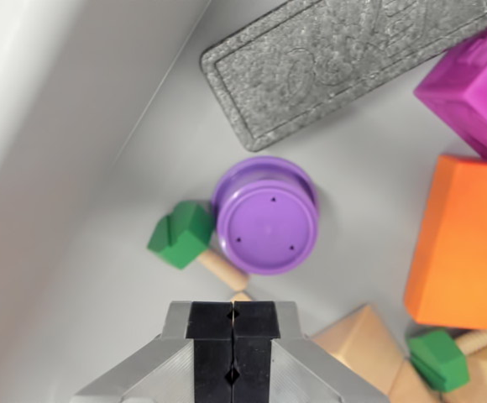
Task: Pick an object from the bin
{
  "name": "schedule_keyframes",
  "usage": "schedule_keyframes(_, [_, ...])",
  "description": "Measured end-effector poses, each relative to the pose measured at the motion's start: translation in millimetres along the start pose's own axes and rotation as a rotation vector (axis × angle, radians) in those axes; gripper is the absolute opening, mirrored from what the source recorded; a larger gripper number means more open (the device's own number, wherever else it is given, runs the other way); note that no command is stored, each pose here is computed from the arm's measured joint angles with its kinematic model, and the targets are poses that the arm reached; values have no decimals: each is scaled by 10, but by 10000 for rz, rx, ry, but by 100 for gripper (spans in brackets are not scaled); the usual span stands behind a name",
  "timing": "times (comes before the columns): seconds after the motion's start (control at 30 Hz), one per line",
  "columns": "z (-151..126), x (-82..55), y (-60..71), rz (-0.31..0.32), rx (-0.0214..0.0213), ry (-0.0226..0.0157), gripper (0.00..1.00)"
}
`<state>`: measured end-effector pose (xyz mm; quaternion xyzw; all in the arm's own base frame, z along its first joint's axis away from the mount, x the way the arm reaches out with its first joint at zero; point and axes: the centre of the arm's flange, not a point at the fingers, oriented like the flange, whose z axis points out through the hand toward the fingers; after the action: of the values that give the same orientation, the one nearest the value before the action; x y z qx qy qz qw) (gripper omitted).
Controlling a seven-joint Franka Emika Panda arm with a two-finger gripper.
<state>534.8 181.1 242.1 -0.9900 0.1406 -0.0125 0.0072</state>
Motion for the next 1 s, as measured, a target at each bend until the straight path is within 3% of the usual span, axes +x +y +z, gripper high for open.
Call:
schedule_keyframes(0.87, [-1037,-15,18,-18,-128,-142,0])
schedule_keyframes(1.0, [-1182,-14,17,-18,-137,-149,0])
